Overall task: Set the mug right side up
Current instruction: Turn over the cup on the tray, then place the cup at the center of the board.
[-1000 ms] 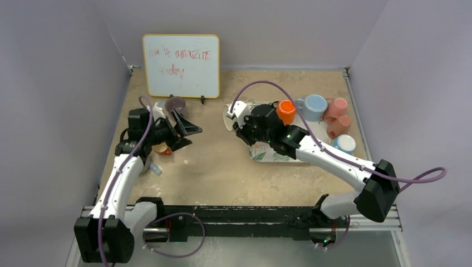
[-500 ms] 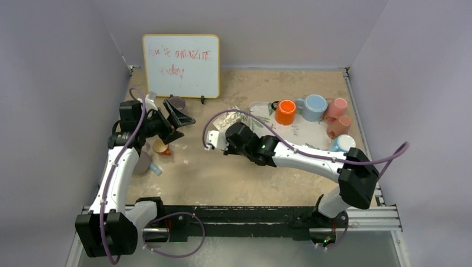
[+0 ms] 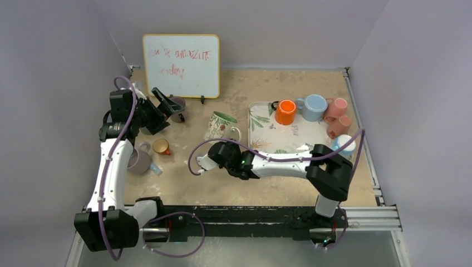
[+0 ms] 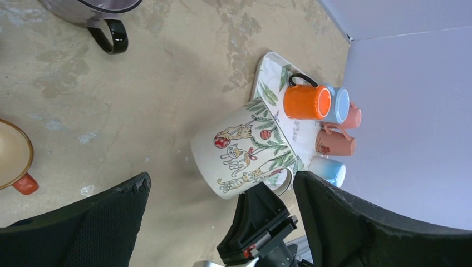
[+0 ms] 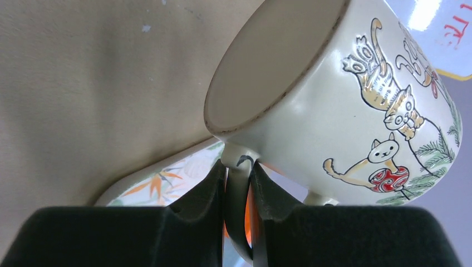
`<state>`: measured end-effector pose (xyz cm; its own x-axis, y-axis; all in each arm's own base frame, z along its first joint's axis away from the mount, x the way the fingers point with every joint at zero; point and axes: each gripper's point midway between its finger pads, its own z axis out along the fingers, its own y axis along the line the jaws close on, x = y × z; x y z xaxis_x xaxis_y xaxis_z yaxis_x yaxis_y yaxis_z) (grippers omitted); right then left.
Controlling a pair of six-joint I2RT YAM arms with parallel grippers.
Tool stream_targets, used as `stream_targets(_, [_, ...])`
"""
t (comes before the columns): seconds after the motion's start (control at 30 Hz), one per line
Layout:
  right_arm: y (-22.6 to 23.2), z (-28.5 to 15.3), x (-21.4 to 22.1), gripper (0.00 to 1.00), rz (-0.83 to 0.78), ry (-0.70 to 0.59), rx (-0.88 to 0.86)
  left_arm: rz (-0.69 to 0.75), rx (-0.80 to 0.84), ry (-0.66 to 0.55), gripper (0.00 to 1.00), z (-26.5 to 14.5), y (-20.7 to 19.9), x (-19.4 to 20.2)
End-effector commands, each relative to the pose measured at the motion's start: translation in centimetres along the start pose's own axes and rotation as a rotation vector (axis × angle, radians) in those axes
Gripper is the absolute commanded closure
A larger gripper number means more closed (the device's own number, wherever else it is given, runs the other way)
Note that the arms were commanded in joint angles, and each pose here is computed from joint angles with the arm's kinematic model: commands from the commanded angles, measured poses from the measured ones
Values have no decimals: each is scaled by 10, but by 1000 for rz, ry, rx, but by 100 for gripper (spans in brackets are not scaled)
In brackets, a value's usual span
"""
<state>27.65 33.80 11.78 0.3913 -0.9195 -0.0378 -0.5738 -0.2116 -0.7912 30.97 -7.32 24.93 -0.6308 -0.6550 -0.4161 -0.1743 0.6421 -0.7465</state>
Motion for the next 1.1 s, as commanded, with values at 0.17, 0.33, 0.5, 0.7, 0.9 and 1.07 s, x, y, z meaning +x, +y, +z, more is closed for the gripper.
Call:
stream_targets(0.17, [-45, 2, 1, 100, -176, 155, 218, 63, -41, -55, 1, -6, 10, -7])
stream_targets(0.33, [-39, 8, 1, 100, -241, 177, 203, 79, -49, -73, 1, -9, 11, -8])
stream_targets(0.5, [-28, 16, 0, 100, -300, 201, 186, 75, -46, -57, 0, -6, 14, -4])
stream_targets(0.7, [-9, 23, -7, 100, -365, 211, 167, 81, -52, -54, 0, -4, 19, -2])
stream_targets(0.9, [-3, 26, -10, 94, -377, 225, 164, 92, -62, -56, 1, -3, 23, -1])
stream_targets(1.07, [6, 24, -13, 75, -385, 216, 146, 101, -64, -55, 0, -2, 25, 0])
